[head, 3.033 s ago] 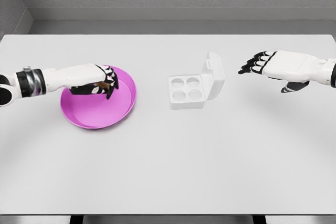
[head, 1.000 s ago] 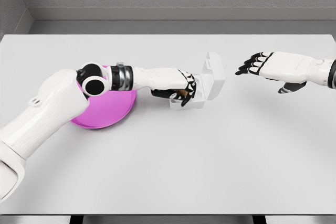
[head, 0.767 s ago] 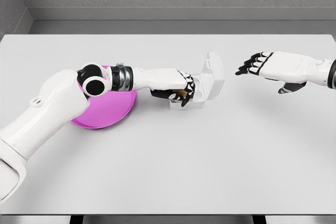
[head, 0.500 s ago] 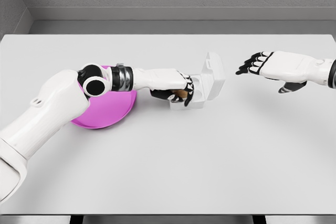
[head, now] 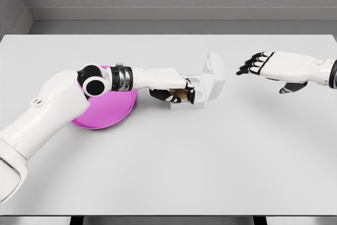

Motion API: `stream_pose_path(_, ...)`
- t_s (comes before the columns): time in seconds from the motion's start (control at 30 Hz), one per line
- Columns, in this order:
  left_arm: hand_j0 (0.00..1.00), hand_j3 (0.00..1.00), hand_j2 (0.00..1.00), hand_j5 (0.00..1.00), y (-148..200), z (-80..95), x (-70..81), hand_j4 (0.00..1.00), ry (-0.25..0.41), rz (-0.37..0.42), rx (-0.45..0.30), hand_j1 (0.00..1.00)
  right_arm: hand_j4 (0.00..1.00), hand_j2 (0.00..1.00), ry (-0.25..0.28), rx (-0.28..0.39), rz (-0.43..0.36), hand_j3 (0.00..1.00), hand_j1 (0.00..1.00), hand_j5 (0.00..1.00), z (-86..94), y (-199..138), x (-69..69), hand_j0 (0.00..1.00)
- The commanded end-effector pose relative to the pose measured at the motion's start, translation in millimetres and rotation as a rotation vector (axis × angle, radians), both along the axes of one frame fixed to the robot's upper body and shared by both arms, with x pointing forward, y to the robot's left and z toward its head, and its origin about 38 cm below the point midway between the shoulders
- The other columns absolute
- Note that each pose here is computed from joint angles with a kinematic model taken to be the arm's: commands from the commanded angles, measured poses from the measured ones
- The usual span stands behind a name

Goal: Pack egg into the box and close the box lid

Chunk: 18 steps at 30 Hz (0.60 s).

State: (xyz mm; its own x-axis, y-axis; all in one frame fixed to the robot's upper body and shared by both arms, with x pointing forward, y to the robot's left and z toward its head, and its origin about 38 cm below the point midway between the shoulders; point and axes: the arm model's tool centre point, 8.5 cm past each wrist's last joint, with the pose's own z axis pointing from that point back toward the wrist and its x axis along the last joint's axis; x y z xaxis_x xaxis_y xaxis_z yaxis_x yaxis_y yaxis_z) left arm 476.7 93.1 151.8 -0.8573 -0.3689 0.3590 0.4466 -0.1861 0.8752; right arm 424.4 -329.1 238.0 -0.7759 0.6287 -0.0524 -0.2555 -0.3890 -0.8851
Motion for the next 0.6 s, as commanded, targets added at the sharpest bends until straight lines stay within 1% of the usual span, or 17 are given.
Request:
stream_pose_path(0.0,0.63,0.63,0.63,0.63,-0.6,0.8,0.2,0.63,0.006,0.003,-0.008,0.63,1.00,1.00,0.001,0.005,-0.002,1.00,1.00,1.00,0.5,0.0,0.1,1.00)
stream_pose_path(0.03,0.68,0.68,0.68,0.68,-0.7,0.9,0.2,0.68,0.006,0.003,-0.009,0.68,1.00,1.00,0.001,0.005,-0.002,1.00,1.00,1.00,0.5,0.0,0.1,1.00)
stream_pose_path(0.2,0.81,0.81,0.81,0.81,-0.5,2.9,1.1,0.81,0.005,0.006,-0.018,0.81,1.00,1.00,0.000,0.005,-0.001,1.00,1.00,1.00,0.7,0.4,-0.1,1.00)
stream_pose_path(0.47,0.95,0.95,0.95,0.95,-1.3,5.8,1.4,0.95,0.006,0.007,-0.035,0.95,1.00,1.00,-0.002,0.004,0.002,1.00,1.00,1.00,1.6,1.0,-0.6,1.00)
stream_pose_path(0.57,0.98,0.98,0.98,0.98,-3.2,6.5,0.8,0.98,0.014,0.005,-0.047,0.98,1.00,1.00,-0.003,0.004,0.004,1.00,1.00,1.00,1.8,1.4,-0.8,1.00)
